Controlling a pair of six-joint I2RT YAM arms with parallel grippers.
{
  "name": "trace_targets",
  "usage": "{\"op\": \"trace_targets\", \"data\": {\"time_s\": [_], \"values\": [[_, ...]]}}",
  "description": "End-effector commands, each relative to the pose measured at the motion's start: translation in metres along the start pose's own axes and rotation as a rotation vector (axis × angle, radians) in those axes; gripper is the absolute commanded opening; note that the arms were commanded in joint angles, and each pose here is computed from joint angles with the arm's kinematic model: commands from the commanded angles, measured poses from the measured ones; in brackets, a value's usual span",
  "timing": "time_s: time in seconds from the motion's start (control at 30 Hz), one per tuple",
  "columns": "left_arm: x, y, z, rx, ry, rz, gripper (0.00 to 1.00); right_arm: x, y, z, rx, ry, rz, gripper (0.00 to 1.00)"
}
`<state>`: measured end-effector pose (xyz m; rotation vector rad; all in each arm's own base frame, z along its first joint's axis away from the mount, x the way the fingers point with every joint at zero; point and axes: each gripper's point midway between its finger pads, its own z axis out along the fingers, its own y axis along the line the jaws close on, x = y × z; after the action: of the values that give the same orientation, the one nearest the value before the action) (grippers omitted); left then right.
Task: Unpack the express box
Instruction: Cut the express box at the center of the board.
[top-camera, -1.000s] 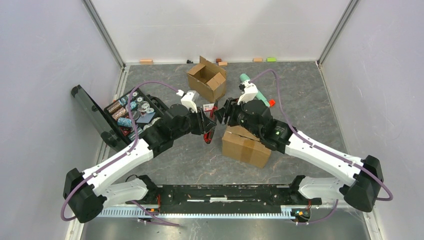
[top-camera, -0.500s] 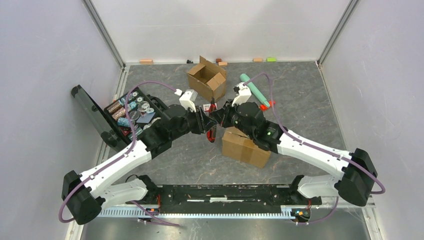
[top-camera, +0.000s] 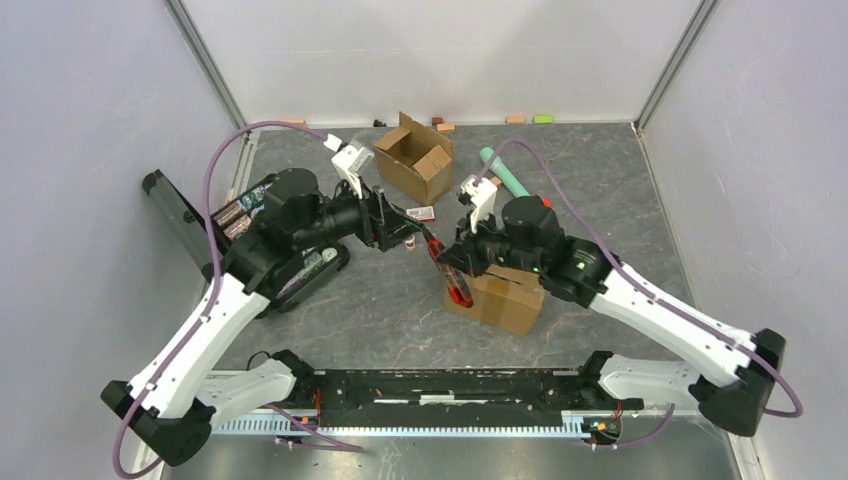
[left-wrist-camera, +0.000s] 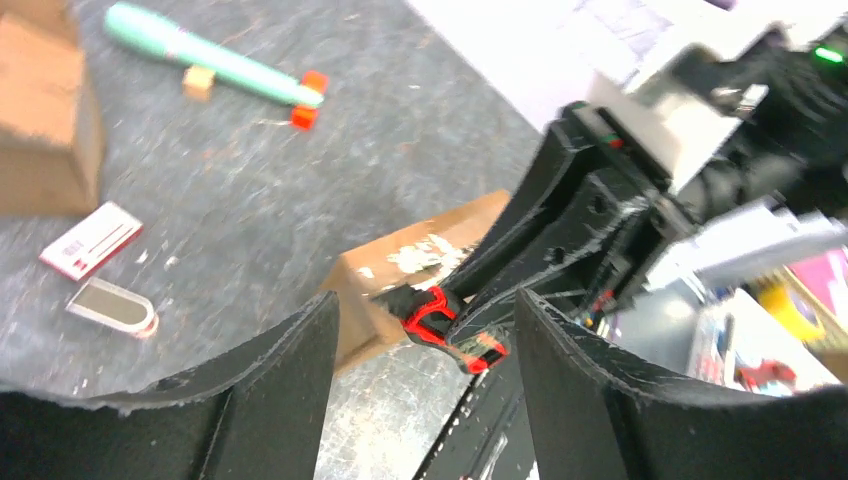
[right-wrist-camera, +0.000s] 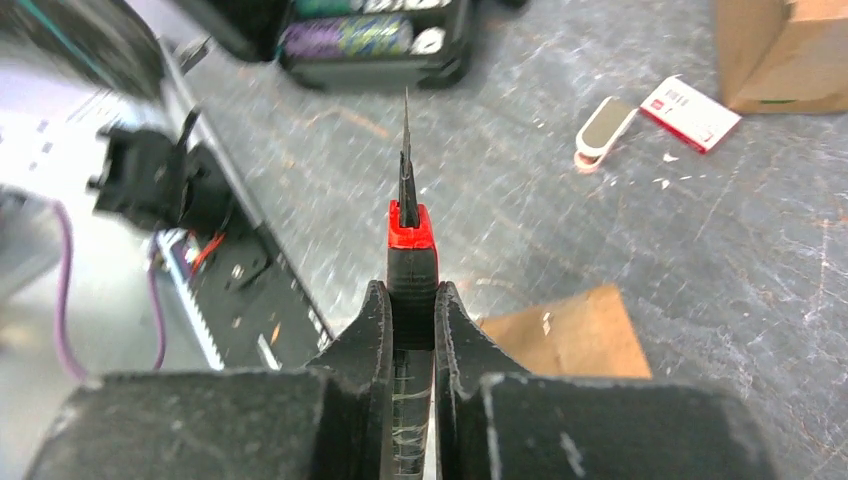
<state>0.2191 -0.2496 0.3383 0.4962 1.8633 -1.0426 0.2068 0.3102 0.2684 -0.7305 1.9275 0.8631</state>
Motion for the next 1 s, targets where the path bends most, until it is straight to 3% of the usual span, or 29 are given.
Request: {"op": "trace_targets", "data": {"time_s": [0.0,0.13,0.27,0.43,0.97], "values": [[0.009,-0.052,-0.023,0.319,0.135,0.191,0.71,0.004,0.045,-0.049,-0.247,0.024,-0.133,0.0],[0.022,-0.086,-0.032,0.594,0.253,0.174,0.72,0.013,0.068,-0.076,-0.369,0.033,-0.17,0.0],[0.03,-0.099,-0.032,0.696,0.305,0.164,0.77,0.028,0.078,-0.087,-0.413,0.088,-0.179,0.0],[0.056,-0.103,-0.024,0.695,0.396,0.147,0.76,0.047,0.085,-0.085,-0.427,0.148,-0.181,0.0],[0.132,-0.102,-0.013,0.672,0.657,0.103,0.61,0.053,0.09,-0.077,-0.417,0.214,-0.199,0.0]]}}
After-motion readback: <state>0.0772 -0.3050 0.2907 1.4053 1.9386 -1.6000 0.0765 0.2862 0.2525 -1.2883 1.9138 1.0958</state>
